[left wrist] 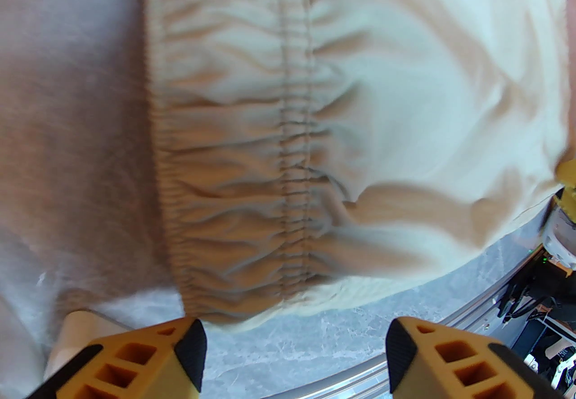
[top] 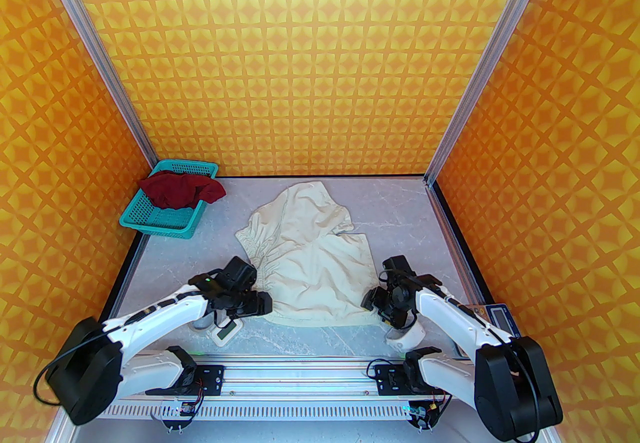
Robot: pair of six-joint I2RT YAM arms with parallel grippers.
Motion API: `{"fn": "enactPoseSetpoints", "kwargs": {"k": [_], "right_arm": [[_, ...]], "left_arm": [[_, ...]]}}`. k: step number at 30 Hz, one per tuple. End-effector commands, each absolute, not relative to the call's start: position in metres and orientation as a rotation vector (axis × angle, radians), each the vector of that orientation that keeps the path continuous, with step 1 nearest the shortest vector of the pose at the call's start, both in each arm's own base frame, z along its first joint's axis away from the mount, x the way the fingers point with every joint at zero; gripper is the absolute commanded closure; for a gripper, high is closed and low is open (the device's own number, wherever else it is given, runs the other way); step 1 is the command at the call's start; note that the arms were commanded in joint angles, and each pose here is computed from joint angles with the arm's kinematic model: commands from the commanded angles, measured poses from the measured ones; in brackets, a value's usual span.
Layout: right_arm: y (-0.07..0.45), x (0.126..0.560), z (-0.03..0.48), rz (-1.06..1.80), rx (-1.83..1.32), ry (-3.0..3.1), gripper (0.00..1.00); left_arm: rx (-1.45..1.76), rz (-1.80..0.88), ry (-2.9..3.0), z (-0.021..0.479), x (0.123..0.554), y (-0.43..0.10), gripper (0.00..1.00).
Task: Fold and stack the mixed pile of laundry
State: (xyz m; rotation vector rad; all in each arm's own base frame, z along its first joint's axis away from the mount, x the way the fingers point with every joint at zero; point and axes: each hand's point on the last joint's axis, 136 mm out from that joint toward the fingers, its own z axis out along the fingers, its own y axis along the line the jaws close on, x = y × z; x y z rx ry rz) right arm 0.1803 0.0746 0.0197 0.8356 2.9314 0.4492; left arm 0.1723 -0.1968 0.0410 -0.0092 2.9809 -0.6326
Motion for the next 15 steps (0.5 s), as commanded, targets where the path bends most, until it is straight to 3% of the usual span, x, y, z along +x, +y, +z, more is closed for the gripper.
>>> {"fn": "enactPoseSetpoints", "kwargs": {"k": [1, 8, 13, 15], "right_arm": [[0.071, 0.186, 0.014, 0.443, 0.890, 2.864, 0.42], [0.055, 0.181, 0.018, 0.373, 0.878, 2.783, 0.44], [0.051, 0.187, 0.014, 0.334, 0.824, 2.769, 0.65], [0.051, 0.195, 0.028, 0.331, 0.772, 2.750, 0.74]], "left_arm": [[-0.001, -0.615, 2.958, 0.034, 0.175, -0.211, 0.29], [-0.035, -0.566, 2.900, 0.018, 0.185, -0.215, 0.45], [-0.058, -0.550, 2.848, 0.019, 0.193, -0.215, 0.82], [-0.048, -0.571, 2.786, 0.033, 0.195, -0.216, 0.92]]}}
